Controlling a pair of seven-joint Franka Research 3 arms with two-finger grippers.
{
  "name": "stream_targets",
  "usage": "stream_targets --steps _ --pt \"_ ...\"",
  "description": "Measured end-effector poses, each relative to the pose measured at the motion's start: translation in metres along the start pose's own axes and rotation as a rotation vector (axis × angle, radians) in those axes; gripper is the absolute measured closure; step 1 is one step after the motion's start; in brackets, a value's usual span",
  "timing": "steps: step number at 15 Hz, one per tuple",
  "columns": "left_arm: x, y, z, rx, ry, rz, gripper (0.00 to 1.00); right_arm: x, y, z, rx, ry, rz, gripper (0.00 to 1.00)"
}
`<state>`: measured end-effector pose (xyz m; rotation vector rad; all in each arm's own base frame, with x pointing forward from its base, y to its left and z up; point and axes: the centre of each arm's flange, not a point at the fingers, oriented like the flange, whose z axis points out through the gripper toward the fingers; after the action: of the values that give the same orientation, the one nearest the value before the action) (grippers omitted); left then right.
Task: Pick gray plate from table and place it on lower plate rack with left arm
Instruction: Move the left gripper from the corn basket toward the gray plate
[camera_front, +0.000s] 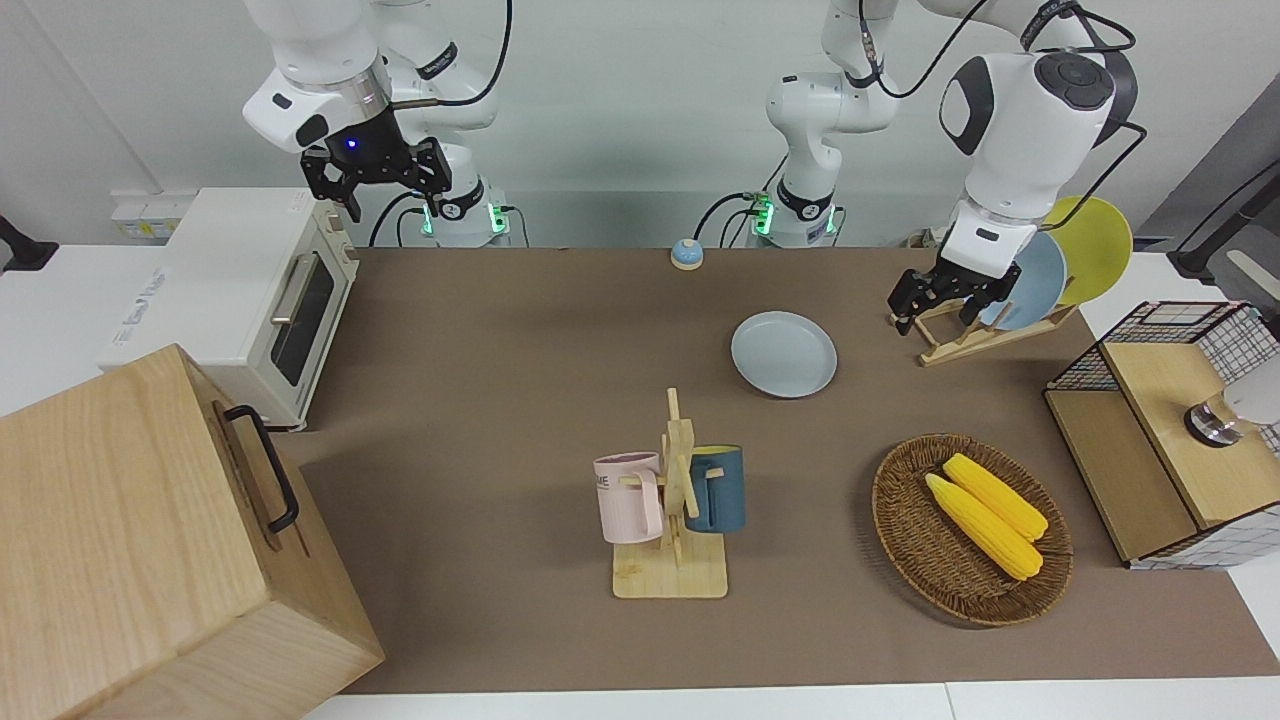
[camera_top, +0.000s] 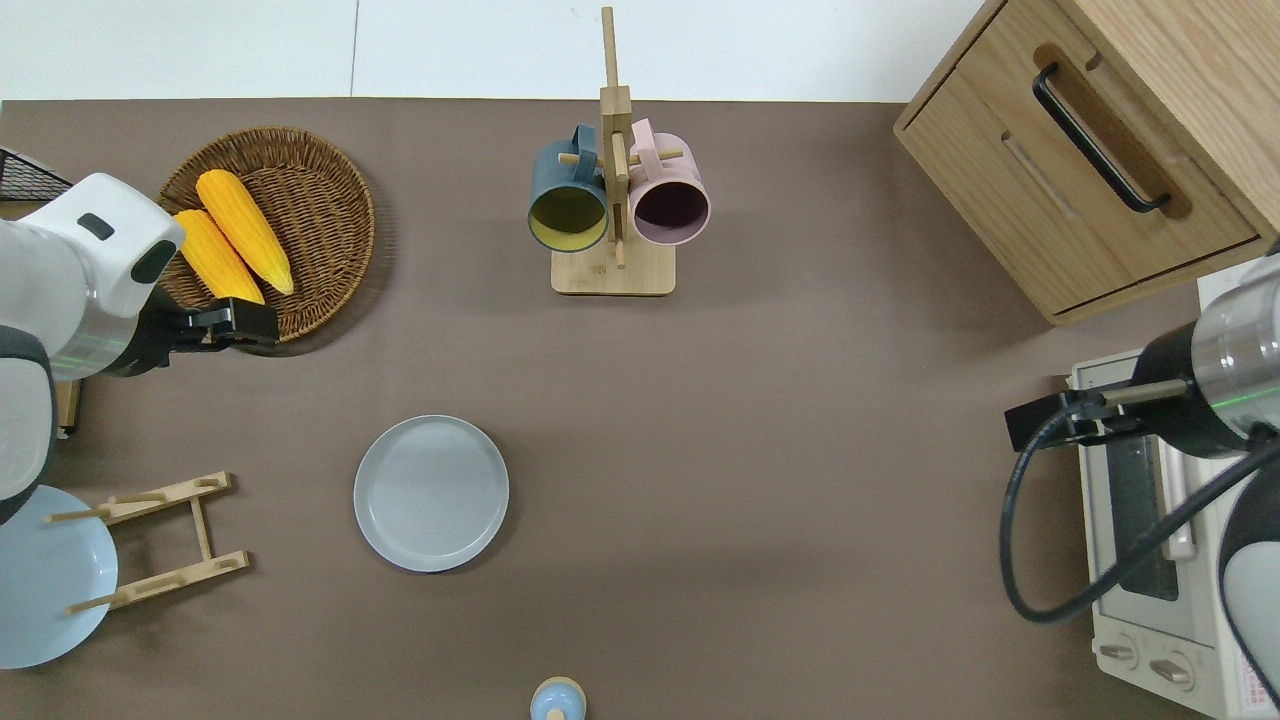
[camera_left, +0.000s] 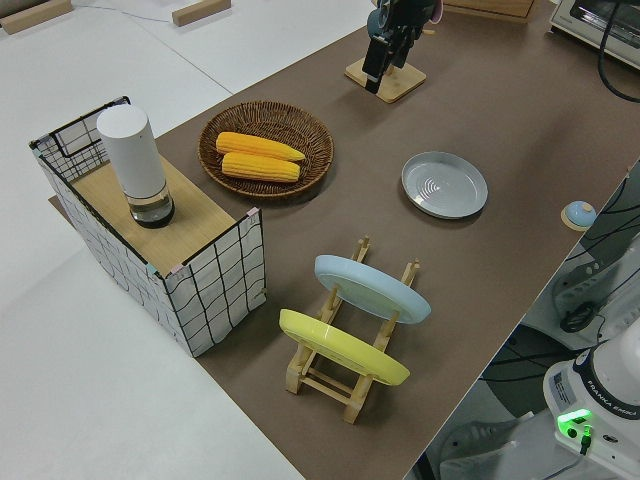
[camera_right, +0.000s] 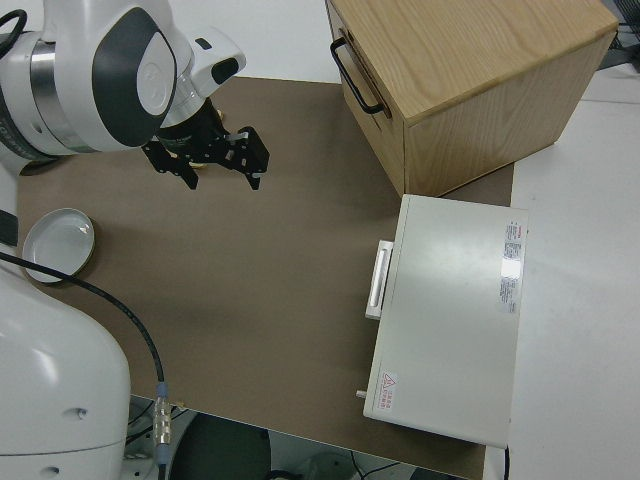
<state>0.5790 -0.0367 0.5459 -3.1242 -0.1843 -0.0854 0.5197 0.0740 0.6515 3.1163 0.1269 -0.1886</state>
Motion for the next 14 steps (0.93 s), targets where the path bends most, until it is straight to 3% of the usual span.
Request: stream_targets --steps 6,14 --pt "-0.007 0.030 0.003 -0.002 -0.009 -0.001 0.00 0.000 0.000 0.000 0.000 0.000 0.000 0.01" --pt "-0.008 0.030 0.006 0.001 -0.021 -0.013 0.00 0.000 0.000 0.000 0.000 0.000 0.000 0.01"
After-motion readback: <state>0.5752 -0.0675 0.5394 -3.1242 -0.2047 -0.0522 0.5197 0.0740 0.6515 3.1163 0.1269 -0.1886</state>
